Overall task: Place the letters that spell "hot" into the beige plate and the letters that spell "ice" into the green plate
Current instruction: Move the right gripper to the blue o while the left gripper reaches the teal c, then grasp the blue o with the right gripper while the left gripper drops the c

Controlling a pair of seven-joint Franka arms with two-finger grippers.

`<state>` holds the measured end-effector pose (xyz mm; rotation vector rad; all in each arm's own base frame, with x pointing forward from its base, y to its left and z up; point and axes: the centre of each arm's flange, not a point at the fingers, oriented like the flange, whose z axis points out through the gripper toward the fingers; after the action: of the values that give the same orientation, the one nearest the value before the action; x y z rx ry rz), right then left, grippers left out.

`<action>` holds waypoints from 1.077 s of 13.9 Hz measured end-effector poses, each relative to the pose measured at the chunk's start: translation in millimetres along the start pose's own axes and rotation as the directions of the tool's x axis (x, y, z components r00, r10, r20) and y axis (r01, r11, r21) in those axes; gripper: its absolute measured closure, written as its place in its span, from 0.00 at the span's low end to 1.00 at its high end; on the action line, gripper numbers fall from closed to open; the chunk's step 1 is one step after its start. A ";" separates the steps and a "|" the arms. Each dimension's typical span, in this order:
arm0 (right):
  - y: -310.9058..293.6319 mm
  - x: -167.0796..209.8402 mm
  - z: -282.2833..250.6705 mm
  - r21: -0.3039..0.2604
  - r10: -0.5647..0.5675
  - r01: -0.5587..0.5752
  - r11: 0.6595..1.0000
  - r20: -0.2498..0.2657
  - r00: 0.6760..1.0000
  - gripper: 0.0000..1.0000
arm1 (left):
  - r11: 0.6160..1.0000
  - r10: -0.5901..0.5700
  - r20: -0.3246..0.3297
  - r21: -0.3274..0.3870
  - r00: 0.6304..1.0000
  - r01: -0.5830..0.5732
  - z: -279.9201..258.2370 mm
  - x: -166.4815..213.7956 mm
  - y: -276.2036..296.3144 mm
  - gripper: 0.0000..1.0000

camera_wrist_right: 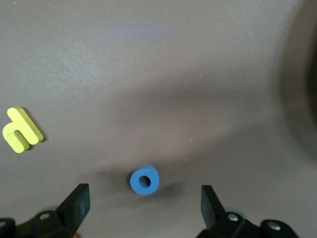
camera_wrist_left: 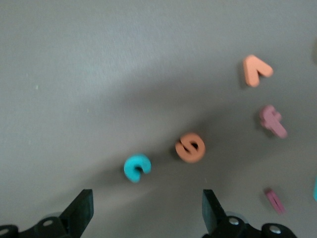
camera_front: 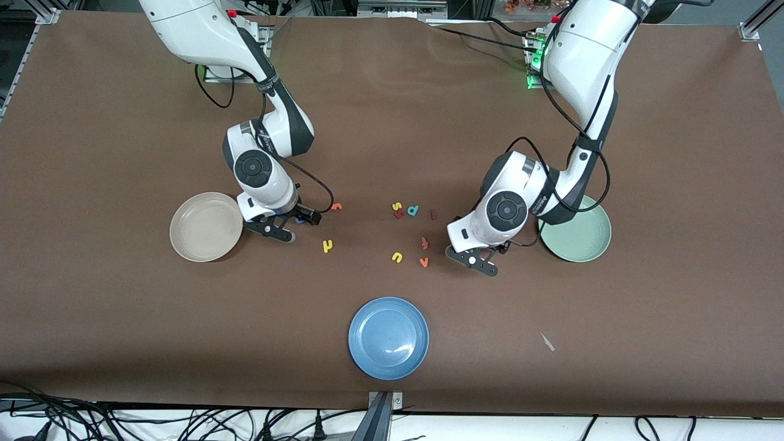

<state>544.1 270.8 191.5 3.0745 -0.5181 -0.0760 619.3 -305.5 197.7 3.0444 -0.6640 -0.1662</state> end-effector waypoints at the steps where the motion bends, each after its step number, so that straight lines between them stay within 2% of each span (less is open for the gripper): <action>1: 0.2 -0.3 1.8 0.000 0.003 -0.003 1.000 0.004 1.000 0.01 | 1.000 -0.001 -0.007 0.000 1.000 0.001 8.7 1.3 -0.8 0.07; 2: 0.5 -0.6 4.0 -0.002 0.005 -0.005 1.000 0.007 1.000 0.04 | 1.000 0.001 -0.006 0.002 1.000 -0.001 17.1 1.5 -1.4 0.08; 4: 1.4 -1.2 7.7 -0.005 0.006 -0.006 1.000 0.011 1.000 0.07 | 0.999 0.020 -0.005 0.026 1.000 -0.020 23.4 1.7 -2.9 0.26; 5: 2.1 -1.5 9.5 -0.002 0.007 -0.007 1.000 0.008 1.000 0.07 | 0.999 0.028 -0.005 0.036 1.000 -0.028 23.3 1.9 -3.7 0.26; 7: 4.9 -3.2 14.6 0.001 0.008 -0.008 1.000 0.002 1.000 0.10 | 0.999 0.030 -0.007 0.040 1.000 -0.030 22.4 2.5 -4.5 0.39; 8: 6.3 -4.3 17.3 0.000 0.007 -0.007 1.000 0.002 1.000 0.10 | 0.999 0.031 -0.007 0.040 1.000 -0.030 22.4 2.5 -4.5 0.40; 10: 7.1 -4.9 19.3 0.000 0.004 -0.004 1.000 0.002 1.000 0.27 | 0.999 0.031 -0.007 0.040 0.999 -0.031 22.4 2.5 -4.6 0.63; 11: 7.0 -4.8 19.2 0.000 0.001 -0.001 1.000 0.002 1.000 0.27 | 0.999 0.031 -0.007 0.040 0.999 -0.031 22.4 2.5 -4.6 0.63; 13: 5.3 -4.7 17.1 0.008 -0.003 0.003 1.000 -0.003 1.000 0.43 | 0.999 0.032 -0.008 0.040 0.999 -0.031 22.0 2.6 -4.6 0.75; 14: 5.4 -4.7 17.1 0.008 -0.003 0.004 1.000 -0.003 1.000 0.43 | 0.999 0.031 -0.009 0.041 0.999 -0.031 21.3 3.0 -4.9 0.75; 15: 4.5 -4.4 15.9 0.011 -0.004 0.005 1.000 -0.005 1.000 0.48 | 0.999 0.030 -0.007 0.041 1.000 -0.029 19.1 3.4 -5.9 0.75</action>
<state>537.7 267.8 175.9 3.0861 -0.5133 -0.0650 622.7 -301.5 178.1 3.0711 -0.7205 -0.1419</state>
